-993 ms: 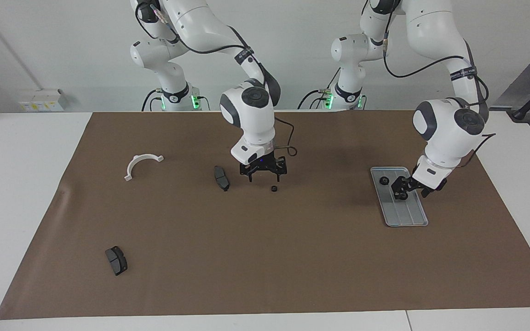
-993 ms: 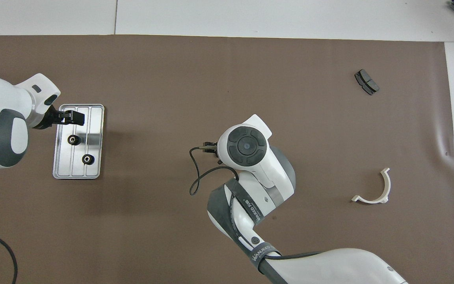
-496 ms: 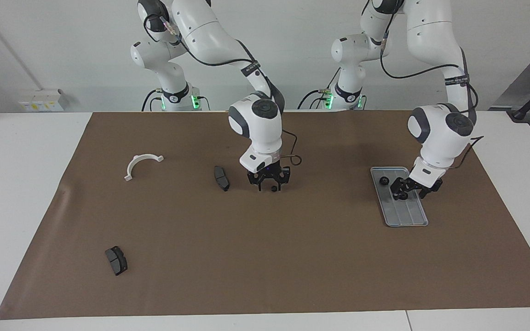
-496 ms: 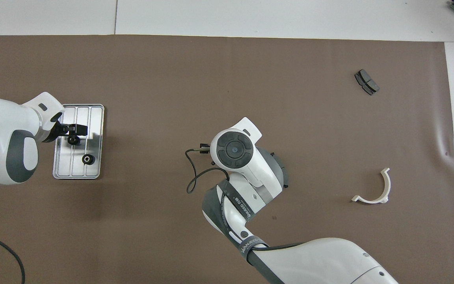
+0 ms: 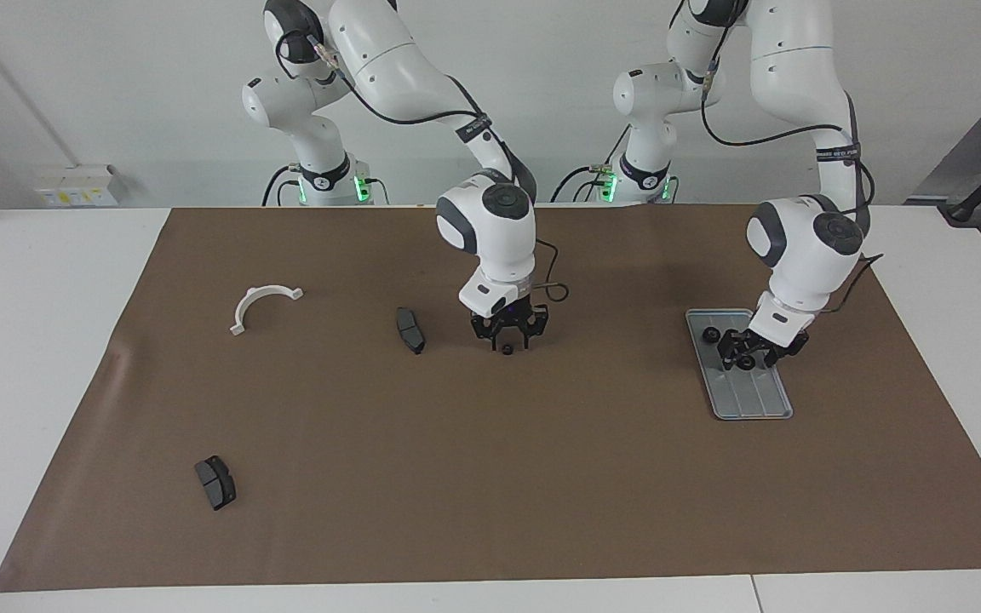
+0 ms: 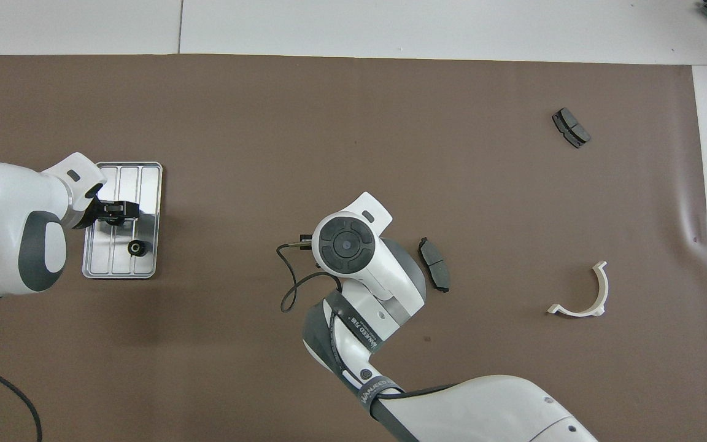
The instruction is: Place bearing gear from tray to pile
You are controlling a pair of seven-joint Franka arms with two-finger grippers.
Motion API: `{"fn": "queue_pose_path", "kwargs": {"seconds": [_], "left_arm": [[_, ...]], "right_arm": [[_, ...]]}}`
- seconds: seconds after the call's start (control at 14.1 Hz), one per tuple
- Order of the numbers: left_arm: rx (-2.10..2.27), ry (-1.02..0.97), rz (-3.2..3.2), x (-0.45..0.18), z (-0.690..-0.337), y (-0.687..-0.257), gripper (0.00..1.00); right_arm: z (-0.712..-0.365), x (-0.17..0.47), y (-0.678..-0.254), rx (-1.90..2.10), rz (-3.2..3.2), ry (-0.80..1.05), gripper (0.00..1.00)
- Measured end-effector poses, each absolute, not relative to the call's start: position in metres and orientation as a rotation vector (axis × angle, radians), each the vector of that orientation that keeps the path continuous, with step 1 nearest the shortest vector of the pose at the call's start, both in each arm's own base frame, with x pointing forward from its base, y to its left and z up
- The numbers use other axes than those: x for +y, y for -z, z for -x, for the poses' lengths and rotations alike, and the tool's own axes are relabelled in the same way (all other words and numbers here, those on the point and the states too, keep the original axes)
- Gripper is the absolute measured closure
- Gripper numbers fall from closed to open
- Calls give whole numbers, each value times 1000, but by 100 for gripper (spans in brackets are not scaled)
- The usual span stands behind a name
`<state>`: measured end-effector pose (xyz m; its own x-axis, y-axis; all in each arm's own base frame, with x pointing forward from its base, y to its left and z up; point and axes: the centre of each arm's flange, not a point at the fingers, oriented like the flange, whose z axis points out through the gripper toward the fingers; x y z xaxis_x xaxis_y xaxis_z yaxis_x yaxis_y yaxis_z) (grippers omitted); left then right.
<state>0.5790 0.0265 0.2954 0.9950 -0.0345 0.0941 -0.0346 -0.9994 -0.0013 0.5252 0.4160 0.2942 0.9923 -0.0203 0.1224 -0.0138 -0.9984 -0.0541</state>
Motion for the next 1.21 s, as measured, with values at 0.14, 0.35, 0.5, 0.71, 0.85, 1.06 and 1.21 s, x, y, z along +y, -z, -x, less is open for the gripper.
{"fn": "queue_pose_path", "kwargs": {"seconds": [0.14,0.35,0.5,0.71,0.85,1.06,1.21], "left_arm": [[-55,-154,-3135,25,-579,-296,30],[-55,-167,-3135,24,-580,-300,56],[-55,-171,-3135,24,-580,-301,64],[-54,-171,-3135,24,-580,-301,65],[-54,-171,-3135,24,-580,-301,65],[-54,-173,-3135,25,-580,-302,65],[-26,-183,-3133,23,-585,-306,65]], "right_arm": [[-526,415,-294,28,3084,189,41],[-525,415,-293,28,3087,185,45],[-525,415,-292,27,3092,177,46],[-524,414,-290,23,3104,164,48],[-523,414,-290,21,3107,162,50],[-523,414,-290,20,3108,162,57],[-523,414,-290,19,3108,162,67]]}}
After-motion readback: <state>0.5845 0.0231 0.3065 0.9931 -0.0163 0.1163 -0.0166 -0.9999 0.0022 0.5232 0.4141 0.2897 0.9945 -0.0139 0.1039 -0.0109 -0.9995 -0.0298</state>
